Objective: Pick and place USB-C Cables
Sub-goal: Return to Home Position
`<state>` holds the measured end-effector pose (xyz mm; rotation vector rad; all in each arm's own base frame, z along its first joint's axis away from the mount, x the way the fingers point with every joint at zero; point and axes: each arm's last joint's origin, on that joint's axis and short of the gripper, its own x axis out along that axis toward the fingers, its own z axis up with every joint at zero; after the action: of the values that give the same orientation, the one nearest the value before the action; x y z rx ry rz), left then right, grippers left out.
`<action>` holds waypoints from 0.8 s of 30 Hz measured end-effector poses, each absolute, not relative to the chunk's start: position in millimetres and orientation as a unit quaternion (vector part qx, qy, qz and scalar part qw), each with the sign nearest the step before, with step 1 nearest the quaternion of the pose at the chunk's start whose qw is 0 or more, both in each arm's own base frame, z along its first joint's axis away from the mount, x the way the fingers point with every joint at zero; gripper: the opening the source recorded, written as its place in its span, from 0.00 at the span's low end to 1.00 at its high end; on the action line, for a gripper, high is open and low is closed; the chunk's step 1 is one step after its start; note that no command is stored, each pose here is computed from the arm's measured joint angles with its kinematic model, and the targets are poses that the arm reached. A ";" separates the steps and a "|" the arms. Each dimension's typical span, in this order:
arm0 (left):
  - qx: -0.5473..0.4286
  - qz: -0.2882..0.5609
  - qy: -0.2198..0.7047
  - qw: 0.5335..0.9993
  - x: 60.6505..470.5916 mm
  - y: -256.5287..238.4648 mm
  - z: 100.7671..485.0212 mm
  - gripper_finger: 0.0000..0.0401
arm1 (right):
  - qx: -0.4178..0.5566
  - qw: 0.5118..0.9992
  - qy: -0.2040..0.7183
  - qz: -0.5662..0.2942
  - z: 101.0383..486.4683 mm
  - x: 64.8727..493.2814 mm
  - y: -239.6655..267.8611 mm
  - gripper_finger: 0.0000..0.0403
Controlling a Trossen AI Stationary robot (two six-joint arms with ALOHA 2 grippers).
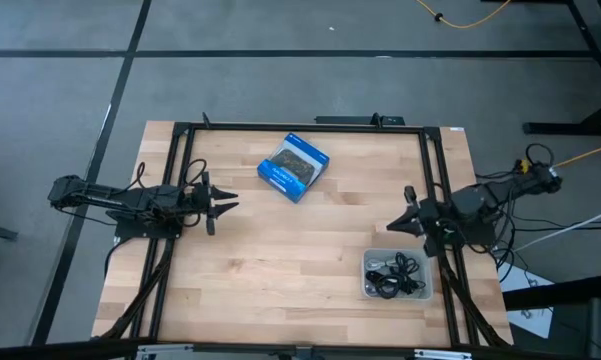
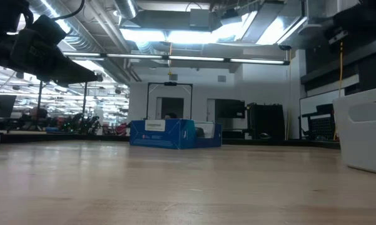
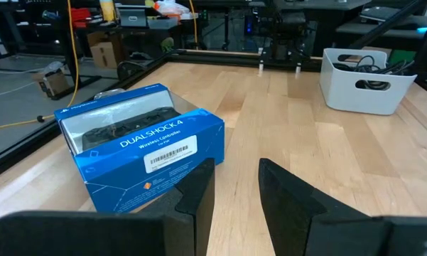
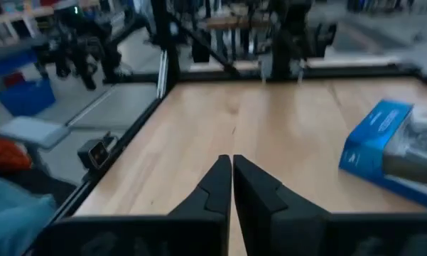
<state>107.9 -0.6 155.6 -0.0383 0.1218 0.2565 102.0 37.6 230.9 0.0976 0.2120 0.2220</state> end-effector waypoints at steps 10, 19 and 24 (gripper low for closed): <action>-0.019 0.128 0.061 0.990 107.9 -0.6 155.5 0.26 | 0.039 0.995 0.028 0.091 192.6 84.4 21.8 0.05; -0.019 0.128 0.061 0.990 107.9 -0.6 155.5 0.26 | -0.002 0.998 -0.019 0.063 183.4 91.3 18.3 0.05; -0.019 0.128 0.061 0.990 107.9 -0.6 155.5 0.26 | -0.012 0.998 -0.022 0.054 169.4 95.8 17.5 0.05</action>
<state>107.9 -0.6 155.5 -0.0381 0.1223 0.2572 95.8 17.5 169.4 -0.0242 -0.0448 0.1078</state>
